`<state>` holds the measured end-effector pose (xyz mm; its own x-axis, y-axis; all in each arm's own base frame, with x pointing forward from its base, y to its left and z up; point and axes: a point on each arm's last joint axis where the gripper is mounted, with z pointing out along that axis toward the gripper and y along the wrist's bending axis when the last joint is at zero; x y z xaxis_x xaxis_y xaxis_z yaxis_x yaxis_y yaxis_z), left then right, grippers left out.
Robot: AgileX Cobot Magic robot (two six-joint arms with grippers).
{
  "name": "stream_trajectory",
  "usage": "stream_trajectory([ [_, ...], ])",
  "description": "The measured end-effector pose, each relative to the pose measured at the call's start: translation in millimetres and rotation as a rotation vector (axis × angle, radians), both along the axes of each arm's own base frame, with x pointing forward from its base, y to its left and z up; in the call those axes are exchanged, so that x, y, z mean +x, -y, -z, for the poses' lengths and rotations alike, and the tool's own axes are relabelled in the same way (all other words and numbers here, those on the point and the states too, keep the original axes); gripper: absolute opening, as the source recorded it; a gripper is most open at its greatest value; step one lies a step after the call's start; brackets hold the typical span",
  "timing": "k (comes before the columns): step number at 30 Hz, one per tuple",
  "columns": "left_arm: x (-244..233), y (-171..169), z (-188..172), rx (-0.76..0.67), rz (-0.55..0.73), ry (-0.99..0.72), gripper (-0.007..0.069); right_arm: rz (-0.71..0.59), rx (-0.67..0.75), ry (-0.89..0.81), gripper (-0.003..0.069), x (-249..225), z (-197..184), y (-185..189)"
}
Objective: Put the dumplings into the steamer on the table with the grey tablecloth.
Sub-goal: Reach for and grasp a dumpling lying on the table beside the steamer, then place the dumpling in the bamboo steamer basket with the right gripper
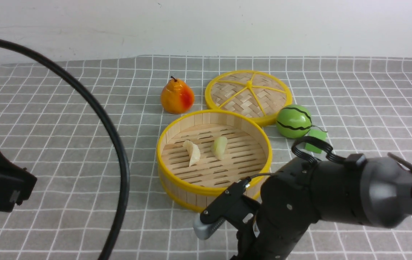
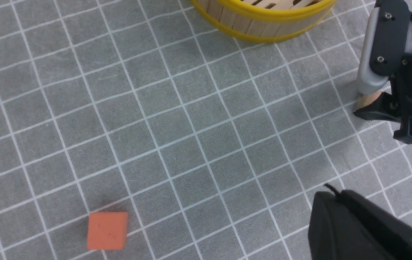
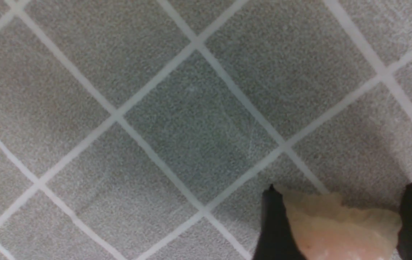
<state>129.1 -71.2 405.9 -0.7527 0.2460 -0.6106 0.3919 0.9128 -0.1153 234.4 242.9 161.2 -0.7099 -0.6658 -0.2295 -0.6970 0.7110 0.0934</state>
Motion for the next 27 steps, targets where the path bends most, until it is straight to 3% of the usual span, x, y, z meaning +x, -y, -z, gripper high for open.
stream_trajectory([
  [3,0,0,0,-0.001,0.000,-0.001,-0.0014,0.015,0.002,-0.004,0.0348,-2,-6,2],
  [9,-1,1,0,-0.016,0.007,-0.008,-0.0013,-0.006,-0.018,0.009,0.0342,-5,-18,7],
  [17,-1,3,0,-0.028,0.012,-0.016,-0.0010,-0.020,0.061,0.112,0.0342,-6,-73,10],
  [22,-2,4,0,-0.040,0.016,-0.021,-0.0005,-0.041,0.120,0.245,0.0340,17,-116,-8],
  [27,-3,5,0,-0.051,0.021,-0.027,-0.0003,-0.009,0.147,0.306,0.0340,51,-124,-21],
])
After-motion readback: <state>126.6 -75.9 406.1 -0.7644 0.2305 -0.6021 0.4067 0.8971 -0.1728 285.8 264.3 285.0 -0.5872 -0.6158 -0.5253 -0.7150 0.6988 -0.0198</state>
